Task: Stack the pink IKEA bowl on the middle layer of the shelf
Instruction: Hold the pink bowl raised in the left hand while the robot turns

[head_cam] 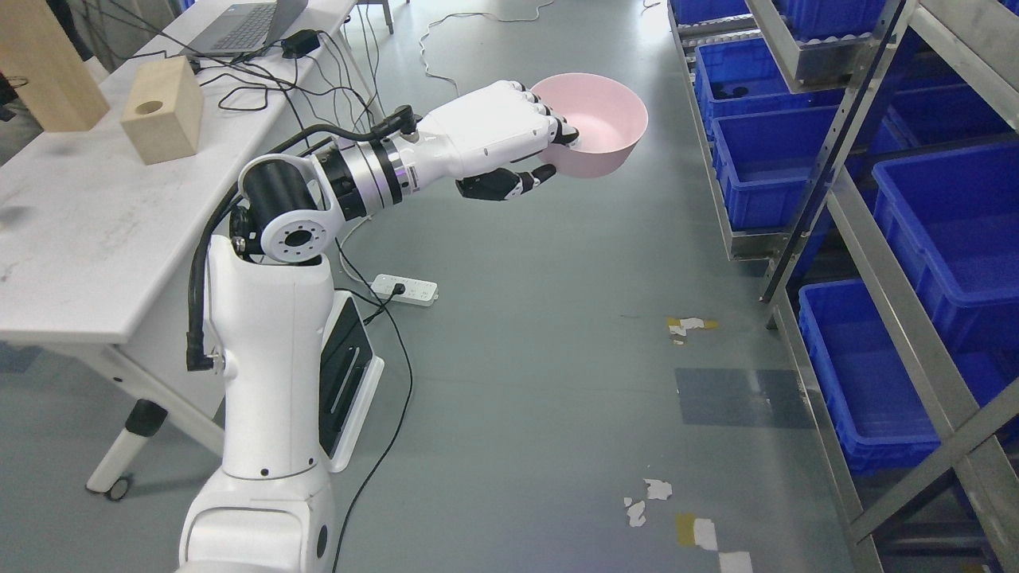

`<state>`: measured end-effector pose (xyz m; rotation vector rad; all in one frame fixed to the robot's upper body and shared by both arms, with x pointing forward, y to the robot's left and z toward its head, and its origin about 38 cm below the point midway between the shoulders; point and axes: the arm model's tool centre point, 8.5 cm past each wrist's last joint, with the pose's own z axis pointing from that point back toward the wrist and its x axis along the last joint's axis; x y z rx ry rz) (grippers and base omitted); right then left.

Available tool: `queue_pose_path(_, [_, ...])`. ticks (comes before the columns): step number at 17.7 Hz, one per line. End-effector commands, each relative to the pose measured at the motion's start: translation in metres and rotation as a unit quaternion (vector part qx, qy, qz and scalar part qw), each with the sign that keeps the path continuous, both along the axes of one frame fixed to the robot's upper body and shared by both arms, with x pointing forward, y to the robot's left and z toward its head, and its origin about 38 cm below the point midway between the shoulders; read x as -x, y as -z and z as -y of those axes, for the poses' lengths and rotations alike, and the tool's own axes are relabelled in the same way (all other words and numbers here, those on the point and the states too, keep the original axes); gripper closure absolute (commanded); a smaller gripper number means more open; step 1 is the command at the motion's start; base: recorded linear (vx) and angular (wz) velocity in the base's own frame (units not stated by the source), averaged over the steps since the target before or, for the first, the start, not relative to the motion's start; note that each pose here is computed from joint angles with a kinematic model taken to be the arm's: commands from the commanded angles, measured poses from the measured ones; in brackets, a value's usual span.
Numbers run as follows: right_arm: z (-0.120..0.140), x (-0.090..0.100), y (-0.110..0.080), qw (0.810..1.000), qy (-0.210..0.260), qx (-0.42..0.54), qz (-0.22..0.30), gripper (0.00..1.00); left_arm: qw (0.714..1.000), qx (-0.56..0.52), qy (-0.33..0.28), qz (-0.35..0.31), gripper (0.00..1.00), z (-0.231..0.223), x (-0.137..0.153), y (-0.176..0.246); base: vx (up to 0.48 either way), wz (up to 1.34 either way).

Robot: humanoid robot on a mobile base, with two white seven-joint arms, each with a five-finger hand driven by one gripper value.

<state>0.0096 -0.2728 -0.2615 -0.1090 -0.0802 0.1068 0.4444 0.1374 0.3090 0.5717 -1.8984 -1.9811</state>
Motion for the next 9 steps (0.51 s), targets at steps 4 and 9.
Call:
queue_pose_path(4, [0.011,0.009,-0.001,1.000,0.000,0.008,-0.003,0.00,0.999,-0.019,0.023,0.021,0.99,0.020,-0.002,-0.025,0.239,-0.54])
queue_pose_path(9, [0.011,0.009,-0.001,1.000,0.000,0.008,-0.003,0.00,0.996,-0.007,0.044,0.071,0.99,0.029,0.000,-0.070,0.179,-1.16])
